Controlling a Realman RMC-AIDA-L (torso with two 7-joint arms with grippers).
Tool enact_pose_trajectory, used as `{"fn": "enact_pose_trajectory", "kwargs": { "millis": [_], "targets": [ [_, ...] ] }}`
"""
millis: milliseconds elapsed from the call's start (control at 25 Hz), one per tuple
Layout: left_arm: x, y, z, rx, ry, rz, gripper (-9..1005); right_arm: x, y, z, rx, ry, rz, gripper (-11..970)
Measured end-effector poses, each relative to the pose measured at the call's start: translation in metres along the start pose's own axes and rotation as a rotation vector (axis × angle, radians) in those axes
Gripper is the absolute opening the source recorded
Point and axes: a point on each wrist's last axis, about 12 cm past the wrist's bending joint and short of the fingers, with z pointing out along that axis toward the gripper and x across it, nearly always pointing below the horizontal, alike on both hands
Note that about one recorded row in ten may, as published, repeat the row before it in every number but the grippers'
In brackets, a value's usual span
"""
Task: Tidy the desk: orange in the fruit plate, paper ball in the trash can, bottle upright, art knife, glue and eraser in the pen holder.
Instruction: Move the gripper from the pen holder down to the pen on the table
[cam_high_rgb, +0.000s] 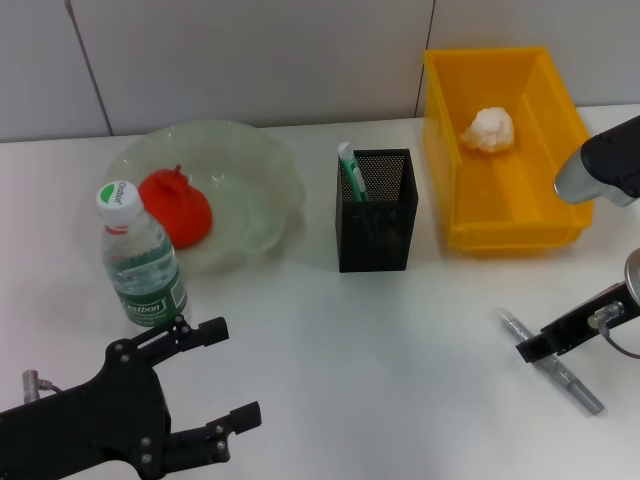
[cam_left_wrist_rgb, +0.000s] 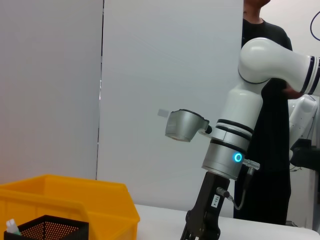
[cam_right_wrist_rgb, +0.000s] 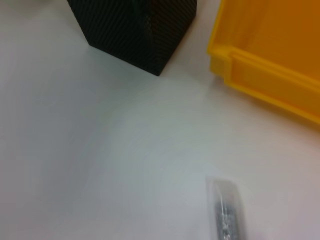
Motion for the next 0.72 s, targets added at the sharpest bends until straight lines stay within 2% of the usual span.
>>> {"fn": "enact_pose_trajectory", "kwargs": {
  "millis": [200,640,720],
  "targets": [
    [-0.0002,0.0003,-0.0004,-0.003,-0.001,0.001,860,-0.0001,-0.0007,0.0052,-0.004,0.016,0.005,629],
    [-0.0012,0.0014,0.0001,-0.002,-0.003,0.004,860,-0.0011,-0.0009,0.0075,-0.004,0.019,0.014,511],
    [-0.0013,0.0016,0.0001,-0.002,-0.004,0.004,860,-0.0012,-0.0008,0.0086,-0.006,0.023,0.014,423]
  ]
}}
